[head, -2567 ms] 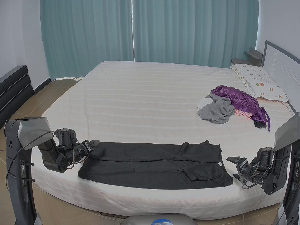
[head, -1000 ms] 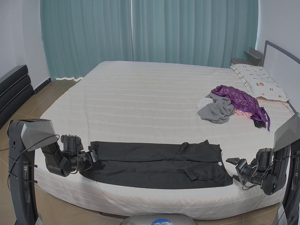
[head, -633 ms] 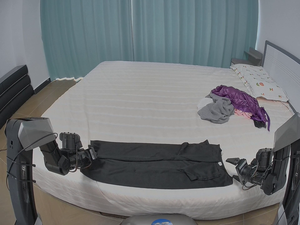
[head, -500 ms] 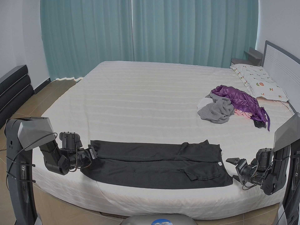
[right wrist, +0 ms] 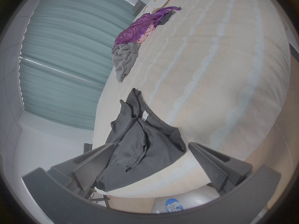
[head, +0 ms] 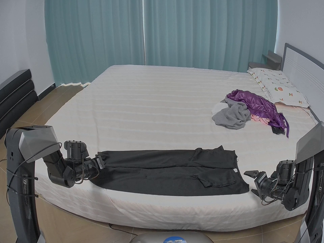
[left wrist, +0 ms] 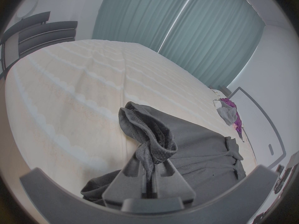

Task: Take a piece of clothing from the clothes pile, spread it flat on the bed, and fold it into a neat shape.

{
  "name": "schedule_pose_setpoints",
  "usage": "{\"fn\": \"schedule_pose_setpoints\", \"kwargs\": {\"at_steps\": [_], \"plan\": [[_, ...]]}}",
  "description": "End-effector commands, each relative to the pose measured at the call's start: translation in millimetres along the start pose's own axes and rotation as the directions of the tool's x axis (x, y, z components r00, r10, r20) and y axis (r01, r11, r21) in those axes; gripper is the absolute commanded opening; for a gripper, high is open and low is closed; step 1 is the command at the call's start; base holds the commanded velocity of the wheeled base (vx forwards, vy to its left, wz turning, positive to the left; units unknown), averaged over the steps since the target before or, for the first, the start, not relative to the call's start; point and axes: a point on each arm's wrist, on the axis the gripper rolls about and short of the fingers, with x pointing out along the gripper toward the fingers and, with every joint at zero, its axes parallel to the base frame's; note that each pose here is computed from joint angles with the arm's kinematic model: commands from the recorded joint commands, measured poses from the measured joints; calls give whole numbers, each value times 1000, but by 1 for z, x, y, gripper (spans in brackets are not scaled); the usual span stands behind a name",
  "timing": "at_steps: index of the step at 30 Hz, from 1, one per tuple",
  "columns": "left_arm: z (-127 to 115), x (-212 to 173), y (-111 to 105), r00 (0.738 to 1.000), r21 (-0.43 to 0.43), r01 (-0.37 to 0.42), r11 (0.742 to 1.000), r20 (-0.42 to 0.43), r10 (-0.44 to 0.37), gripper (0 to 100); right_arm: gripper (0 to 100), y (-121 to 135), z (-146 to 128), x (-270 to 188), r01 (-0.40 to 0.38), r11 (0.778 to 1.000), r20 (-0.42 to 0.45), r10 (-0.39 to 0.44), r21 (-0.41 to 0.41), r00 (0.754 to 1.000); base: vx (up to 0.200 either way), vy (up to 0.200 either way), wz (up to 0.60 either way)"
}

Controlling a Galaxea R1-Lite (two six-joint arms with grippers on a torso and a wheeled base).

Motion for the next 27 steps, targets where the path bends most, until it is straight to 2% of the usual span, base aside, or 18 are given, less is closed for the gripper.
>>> {"fn": "schedule_pose_setpoints", "kwargs": {"at_steps": [1, 3, 15, 19, 27], "plan": [[5, 1, -4, 1000, -20, 10, 1000, 17, -10, 0, 100, 1, 1, 0, -12, 1000, 7, 12, -3, 1000, 0, 0, 0], [5, 1, -5, 1000, -27, 12, 1000, 21, -12, 0, 100, 1, 1, 0, -12, 1000, 7, 12, -3, 1000, 0, 0, 0], [9, -4, -14, 999, -31, 29, 999, 36, -28, 0, 100, 1, 1, 1, -11, 1000, 7, 11, -3, 1000, 0, -200, 0], [16, -12, -26, 997, -64, 52, 997, 63, -47, 0, 100, 1, 1, 1, -11, 1000, 7, 11, -3, 1000, 0, -200, 0], [18, -15, -37, 995, -55, 37, 998, 92, -31, 0, 100, 1, 1, 1, -11, 1000, 7, 11, -3, 1000, 0, -200, 0]]}}
